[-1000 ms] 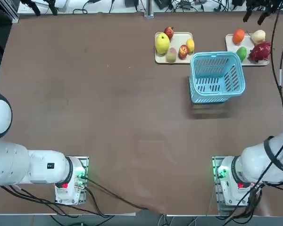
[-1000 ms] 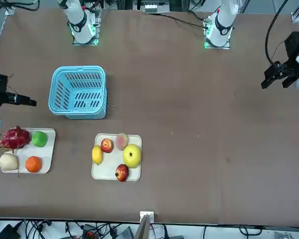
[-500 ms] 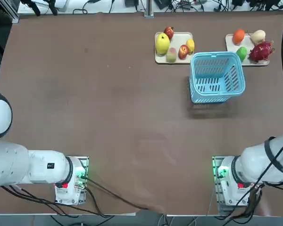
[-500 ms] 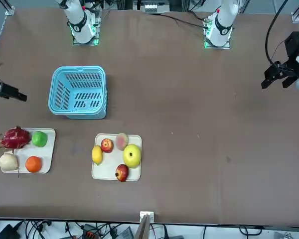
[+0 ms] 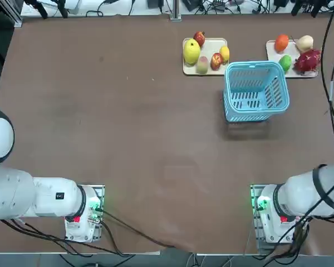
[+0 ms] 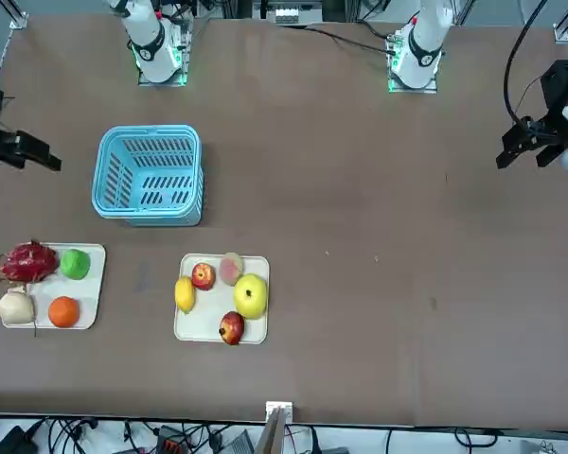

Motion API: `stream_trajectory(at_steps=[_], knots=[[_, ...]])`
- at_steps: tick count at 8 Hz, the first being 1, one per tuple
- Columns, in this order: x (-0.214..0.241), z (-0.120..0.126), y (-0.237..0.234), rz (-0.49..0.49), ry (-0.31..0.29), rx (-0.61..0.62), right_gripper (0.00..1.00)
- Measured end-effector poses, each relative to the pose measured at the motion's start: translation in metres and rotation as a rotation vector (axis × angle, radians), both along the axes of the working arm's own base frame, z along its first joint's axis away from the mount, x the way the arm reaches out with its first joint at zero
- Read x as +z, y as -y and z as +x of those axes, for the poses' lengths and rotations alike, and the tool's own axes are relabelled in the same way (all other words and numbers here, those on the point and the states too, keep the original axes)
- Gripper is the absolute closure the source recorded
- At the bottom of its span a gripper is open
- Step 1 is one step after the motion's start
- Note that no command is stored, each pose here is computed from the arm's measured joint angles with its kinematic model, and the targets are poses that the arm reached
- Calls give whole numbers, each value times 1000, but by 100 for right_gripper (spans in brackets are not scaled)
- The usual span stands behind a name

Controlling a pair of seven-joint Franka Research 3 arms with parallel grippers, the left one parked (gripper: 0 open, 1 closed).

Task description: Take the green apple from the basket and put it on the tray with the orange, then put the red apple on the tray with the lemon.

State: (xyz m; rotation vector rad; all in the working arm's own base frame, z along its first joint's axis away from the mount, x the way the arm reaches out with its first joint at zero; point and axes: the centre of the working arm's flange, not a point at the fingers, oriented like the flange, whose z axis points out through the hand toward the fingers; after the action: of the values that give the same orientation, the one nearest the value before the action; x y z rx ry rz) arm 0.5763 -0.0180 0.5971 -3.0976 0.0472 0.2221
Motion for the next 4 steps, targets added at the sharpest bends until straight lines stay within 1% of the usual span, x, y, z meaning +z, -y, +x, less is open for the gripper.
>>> stream_trajectory(at_steps=[2, 4], knots=[[2, -21, -11, -19, 7, 87, 0], [10, -40, -12, -20, 78, 109, 0]])
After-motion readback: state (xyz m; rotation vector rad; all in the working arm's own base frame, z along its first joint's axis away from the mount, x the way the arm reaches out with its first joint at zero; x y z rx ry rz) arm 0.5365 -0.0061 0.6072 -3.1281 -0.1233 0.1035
